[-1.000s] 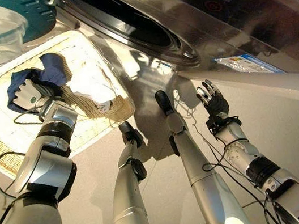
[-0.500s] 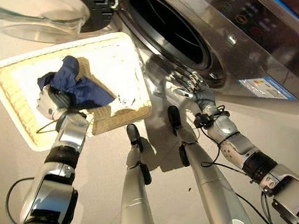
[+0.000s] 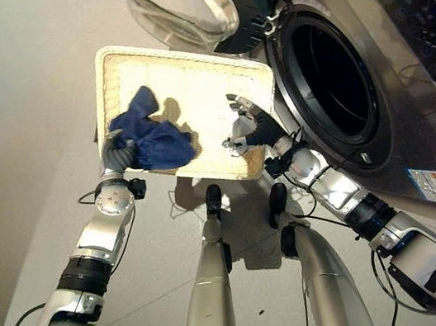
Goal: Put the clothes into the washing machine.
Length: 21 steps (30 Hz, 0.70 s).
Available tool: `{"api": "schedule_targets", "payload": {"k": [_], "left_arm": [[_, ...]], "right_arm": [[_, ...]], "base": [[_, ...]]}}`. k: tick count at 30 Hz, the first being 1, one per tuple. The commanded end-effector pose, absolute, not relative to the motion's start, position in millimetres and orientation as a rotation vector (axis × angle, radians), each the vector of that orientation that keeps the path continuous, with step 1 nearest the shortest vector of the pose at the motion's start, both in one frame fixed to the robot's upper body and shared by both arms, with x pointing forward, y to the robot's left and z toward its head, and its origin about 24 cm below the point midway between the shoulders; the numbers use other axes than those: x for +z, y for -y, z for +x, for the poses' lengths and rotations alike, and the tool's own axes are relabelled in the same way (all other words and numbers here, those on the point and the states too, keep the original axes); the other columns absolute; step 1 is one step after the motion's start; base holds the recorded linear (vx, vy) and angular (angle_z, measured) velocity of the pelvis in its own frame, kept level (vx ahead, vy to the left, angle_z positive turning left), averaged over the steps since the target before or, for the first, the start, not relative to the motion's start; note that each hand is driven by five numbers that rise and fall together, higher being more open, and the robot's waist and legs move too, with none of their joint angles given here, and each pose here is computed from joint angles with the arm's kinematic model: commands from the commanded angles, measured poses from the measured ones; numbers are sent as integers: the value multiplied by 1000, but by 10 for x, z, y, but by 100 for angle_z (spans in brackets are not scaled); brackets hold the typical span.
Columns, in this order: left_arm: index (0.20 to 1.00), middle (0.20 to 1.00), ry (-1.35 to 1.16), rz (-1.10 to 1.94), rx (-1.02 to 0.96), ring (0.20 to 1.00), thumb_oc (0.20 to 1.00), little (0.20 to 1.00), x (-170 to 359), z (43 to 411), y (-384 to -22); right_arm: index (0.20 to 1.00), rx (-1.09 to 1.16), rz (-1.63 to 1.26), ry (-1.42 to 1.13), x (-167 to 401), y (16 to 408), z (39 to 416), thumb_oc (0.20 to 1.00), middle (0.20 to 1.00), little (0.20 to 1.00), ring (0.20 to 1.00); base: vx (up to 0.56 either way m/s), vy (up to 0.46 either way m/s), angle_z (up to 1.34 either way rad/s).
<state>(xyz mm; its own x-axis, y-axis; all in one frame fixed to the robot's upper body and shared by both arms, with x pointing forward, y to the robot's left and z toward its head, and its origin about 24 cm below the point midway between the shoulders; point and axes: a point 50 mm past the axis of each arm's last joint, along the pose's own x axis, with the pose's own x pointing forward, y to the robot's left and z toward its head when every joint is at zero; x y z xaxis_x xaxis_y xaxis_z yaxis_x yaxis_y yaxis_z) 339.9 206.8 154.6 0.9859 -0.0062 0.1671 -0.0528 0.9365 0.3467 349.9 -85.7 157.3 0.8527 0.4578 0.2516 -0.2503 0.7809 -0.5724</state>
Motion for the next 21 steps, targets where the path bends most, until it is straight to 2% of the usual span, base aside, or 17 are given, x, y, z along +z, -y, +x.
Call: {"api": "schedule_targets", "payload": {"k": [1, 6, 12, 15, 21], "left_arm": [[200, 200, 327, 236, -293, 200, 200, 200, 1864, 3271, -1712], [200, 200, 346, 187, -516, 200, 200, 200, 1951, 3168, -1468], [200, 200, 322, 198, -686, 200, 200, 200, 2003, 3123, -1250], [200, 200, 299, 191, -737, 200, 200, 200, 2001, 3115, -1162], [200, 200, 200, 199, -750, 200, 200, 200, 1869, 3155, -1048]], "right_arm": [[1000, 513, -652, 452, 1721, 729, 3456, 1000, 1000, 1000, 1000], [1000, 588, -679, 400, 1677, 642, 3456, 1000, 1000, 1000, 1000], [1000, 667, -630, 346, 1626, 525, 3419, 1000, 1000, 1000, 1000], [1000, 699, -587, 329, 1607, 479, 3396, 1000, 1000, 1000, 1000], [1000, 752, -305, 308, 1611, 355, 3295, 1000, 1000, 1000, 1000]], "base": [[-8, -47, 11], [-5, -21, 8], [1, -33, 0], [0, 0, 0], [6, -3, -2]]}}
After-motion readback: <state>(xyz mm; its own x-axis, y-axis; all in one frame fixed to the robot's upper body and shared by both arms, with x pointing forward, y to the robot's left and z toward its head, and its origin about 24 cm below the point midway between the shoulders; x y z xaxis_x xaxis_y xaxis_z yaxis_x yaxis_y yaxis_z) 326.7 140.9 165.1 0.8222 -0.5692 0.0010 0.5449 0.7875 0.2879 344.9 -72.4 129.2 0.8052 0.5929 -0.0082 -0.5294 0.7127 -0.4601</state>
